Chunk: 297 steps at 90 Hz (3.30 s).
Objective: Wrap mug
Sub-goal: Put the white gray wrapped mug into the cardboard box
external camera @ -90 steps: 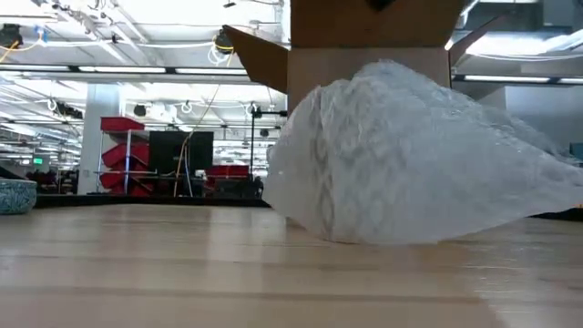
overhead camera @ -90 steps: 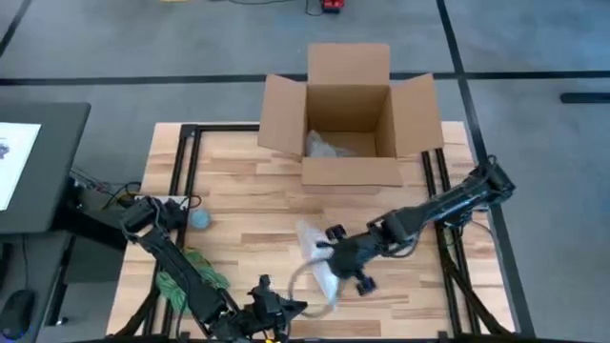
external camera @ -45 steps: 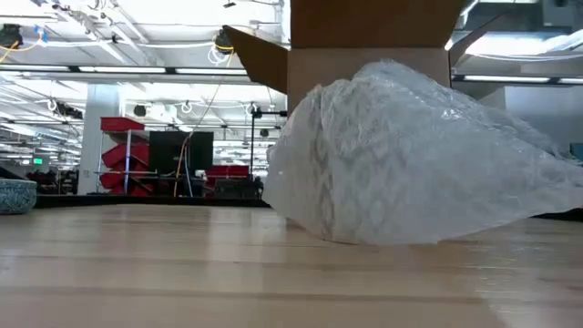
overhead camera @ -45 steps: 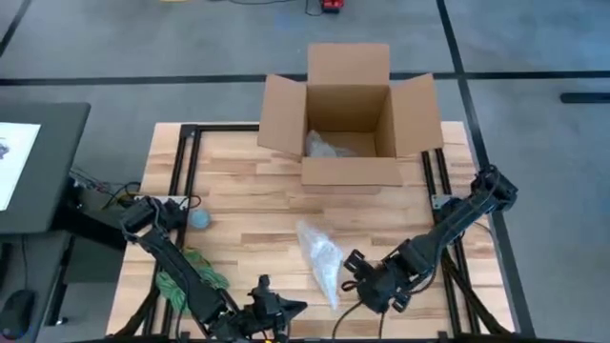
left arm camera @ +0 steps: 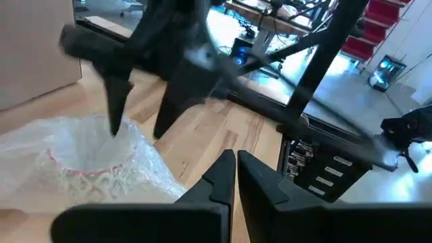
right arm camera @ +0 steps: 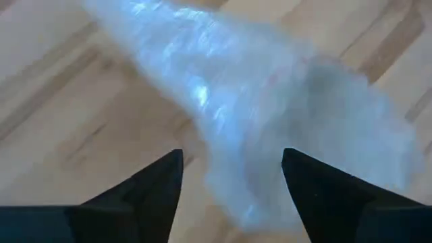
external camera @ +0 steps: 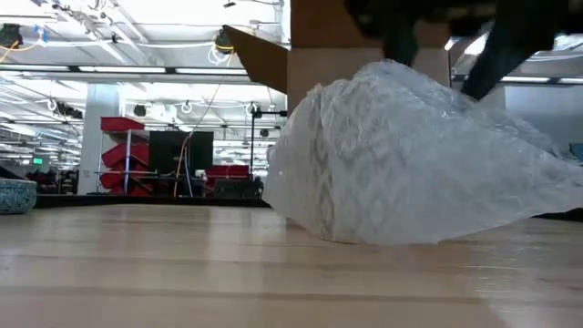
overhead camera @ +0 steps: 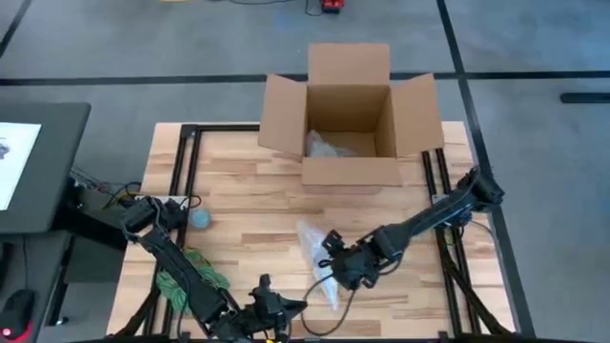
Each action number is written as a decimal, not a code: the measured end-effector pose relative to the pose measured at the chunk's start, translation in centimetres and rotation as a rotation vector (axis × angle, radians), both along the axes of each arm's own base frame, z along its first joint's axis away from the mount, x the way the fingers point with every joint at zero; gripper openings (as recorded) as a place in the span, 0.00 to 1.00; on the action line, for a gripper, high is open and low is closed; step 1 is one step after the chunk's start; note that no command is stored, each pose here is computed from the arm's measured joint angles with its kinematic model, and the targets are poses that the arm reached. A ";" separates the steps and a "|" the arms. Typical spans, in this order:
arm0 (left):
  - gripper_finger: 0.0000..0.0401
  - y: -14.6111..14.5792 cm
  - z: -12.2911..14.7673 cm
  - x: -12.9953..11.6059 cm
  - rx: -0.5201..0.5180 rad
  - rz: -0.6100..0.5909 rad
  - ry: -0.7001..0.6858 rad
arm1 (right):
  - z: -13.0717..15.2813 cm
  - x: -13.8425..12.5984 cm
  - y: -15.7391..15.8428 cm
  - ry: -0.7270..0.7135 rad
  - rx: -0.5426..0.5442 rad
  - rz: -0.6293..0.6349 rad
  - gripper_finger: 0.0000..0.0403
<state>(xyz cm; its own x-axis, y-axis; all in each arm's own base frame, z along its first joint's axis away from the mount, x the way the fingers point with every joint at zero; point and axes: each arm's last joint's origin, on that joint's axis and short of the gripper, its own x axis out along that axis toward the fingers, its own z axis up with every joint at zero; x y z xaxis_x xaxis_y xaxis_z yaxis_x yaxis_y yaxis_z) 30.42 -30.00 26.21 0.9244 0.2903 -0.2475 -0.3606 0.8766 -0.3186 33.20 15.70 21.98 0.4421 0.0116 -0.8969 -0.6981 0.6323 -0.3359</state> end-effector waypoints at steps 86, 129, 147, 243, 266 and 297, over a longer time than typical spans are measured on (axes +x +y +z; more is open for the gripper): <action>0.00 0.0 0.0 0.0 -0.007 0.003 -0.002 | 8.1 -6.2 2.9 -0.161 0.169 0.091 0.06; 0.00 0.7 0.0 0.6 0.001 0.022 0.000 | 28.2 -13.4 -9.8 -1.058 0.343 -0.221 0.06; 0.00 1.3 0.0 1.3 0.046 0.030 0.016 | 26.5 -9.8 -19.0 -0.916 0.295 -0.558 0.06; 0.00 1.3 0.1 1.3 0.018 0.036 0.000 | 8.4 -0.7 -30.3 0.070 0.137 -0.957 0.08; 0.00 1.2 0.3 1.4 0.000 0.032 -0.017 | 6.7 -1.3 -32.4 0.092 0.140 -1.002 0.09; 0.00 0.8 1.7 1.8 0.034 -0.001 -0.083 | 3.6 -1.2 -31.4 0.176 0.236 -0.945 0.22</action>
<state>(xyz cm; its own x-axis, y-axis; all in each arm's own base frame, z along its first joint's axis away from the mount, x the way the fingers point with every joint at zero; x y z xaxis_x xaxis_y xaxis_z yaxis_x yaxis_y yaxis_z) 32.21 -29.21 27.88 0.9415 0.2967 -0.1597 -0.3336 0.8876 -0.3177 32.04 -15.75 25.62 0.2221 -0.0902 -0.9708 0.1004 0.9925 -0.0692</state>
